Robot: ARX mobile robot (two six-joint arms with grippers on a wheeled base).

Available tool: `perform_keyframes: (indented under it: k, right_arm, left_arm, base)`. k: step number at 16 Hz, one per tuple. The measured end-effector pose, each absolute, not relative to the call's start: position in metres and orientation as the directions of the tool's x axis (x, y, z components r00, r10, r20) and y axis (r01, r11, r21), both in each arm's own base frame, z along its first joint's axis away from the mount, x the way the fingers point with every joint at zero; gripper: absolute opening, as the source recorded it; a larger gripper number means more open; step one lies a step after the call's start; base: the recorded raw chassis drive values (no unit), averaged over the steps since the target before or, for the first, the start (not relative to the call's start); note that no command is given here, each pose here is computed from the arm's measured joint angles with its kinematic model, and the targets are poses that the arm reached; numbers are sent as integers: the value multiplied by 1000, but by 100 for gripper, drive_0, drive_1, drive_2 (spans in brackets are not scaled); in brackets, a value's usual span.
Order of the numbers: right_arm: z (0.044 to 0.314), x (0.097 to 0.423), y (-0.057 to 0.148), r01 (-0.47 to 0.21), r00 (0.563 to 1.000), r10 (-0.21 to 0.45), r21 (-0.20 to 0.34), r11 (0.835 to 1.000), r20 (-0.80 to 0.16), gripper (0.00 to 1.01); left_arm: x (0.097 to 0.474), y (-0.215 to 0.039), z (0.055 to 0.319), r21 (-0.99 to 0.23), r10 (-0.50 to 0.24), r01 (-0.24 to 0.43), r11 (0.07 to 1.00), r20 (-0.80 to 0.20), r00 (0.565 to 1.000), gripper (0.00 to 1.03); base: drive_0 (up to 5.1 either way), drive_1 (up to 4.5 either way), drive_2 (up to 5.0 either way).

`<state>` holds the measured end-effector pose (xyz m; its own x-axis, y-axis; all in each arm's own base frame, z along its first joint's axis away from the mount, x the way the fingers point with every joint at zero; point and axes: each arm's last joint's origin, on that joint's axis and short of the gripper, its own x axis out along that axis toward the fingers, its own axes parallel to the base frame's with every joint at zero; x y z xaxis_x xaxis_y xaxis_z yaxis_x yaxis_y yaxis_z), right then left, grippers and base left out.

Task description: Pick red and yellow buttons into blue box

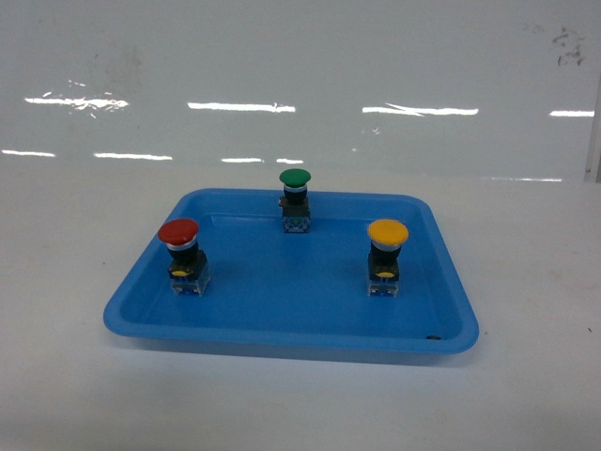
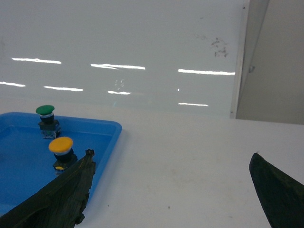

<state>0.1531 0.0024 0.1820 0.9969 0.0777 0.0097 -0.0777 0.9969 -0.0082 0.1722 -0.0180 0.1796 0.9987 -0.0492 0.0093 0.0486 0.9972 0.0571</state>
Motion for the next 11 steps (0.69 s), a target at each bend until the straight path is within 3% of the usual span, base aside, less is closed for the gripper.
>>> perform_keyframes:
  k: [5,6,7,11]
  right_arm:
    - [188,198,20,-178,981,177,0,984,-72,98]
    - [187,210,27,-212,971,211,6,977,-114,98]
    - [182,214,32,-218,960,216,7,976,-176,98]
    - [183,214,32,-216,963,213,2,976,-165,98]
  left_arm:
    - [227,-14,179,115,-27,28,993,-6,1000,98]
    - [239,-11,174,124,-8,15,992,-57,998,98]
    - [240,-9,169,125,-1,12,992,-91,996,98]
    - [240,-8,171,125,-1,11,992,-79,997,98]
  base:
    - [0,0,0]
    - [0,0,0]
    - [0,0,0]
    - [0,0,0]
